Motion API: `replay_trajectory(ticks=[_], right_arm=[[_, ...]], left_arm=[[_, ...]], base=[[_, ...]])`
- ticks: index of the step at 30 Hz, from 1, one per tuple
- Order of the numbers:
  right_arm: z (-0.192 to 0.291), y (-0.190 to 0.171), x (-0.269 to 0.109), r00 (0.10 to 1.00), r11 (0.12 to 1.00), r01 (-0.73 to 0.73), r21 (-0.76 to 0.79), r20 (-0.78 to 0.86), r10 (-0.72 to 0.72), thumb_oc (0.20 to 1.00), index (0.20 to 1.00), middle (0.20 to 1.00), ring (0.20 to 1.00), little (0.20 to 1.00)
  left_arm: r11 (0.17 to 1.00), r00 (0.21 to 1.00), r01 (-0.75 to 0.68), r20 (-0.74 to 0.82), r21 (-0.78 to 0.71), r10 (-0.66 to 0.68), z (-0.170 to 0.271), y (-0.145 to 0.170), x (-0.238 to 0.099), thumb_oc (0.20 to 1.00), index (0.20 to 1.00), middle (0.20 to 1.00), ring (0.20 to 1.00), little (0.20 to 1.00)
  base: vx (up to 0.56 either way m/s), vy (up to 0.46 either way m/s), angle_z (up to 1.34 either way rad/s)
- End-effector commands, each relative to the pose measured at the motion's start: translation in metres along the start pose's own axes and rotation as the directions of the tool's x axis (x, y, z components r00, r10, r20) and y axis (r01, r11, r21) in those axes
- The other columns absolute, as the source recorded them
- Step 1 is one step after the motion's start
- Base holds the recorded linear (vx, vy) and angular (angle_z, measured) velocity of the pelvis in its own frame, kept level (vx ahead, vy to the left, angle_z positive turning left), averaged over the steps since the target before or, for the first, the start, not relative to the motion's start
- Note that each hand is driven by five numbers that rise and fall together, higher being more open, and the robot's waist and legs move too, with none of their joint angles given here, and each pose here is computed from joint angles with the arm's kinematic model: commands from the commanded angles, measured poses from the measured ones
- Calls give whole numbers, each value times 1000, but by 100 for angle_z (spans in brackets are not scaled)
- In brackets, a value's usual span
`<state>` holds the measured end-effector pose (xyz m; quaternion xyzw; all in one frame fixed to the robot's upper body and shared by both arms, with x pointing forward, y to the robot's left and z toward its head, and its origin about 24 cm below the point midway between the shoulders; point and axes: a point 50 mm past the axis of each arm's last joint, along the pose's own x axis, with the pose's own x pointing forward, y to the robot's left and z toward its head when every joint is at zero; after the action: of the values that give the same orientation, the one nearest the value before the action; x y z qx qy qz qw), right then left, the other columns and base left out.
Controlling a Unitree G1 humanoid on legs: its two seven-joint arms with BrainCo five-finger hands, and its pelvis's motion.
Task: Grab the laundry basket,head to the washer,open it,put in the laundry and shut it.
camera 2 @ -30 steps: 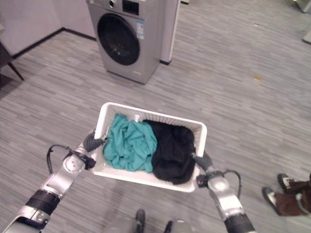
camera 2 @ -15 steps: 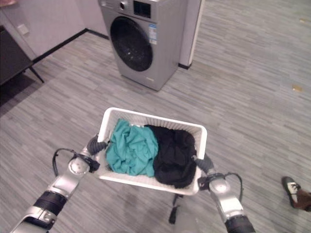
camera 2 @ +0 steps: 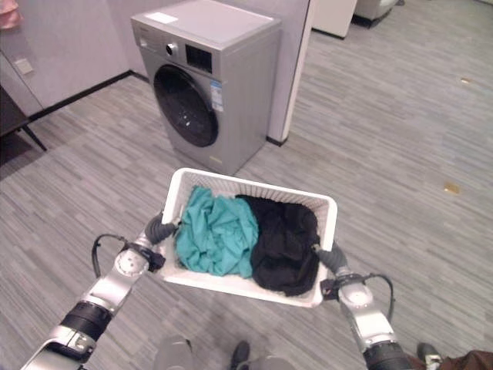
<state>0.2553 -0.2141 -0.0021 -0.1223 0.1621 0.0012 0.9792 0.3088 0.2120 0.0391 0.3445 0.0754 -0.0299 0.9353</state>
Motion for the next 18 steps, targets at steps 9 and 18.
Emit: replay_trajectory(ticks=[9,18], right_arm=[[22,-14,1,984,970,30,243,163,-72,200,200,200,200,200],[11,-26,-4,978,947,96,305,147,-147,200,200,200,200,200]], left_arm=[[992,983,-128,129,3,126,22,34,5,200,200,200,200,200],[992,990,-123,64,7,122,-3,36,-9,200,200,200,200,200]], base=[[164,92,-28],[80,93,3]])
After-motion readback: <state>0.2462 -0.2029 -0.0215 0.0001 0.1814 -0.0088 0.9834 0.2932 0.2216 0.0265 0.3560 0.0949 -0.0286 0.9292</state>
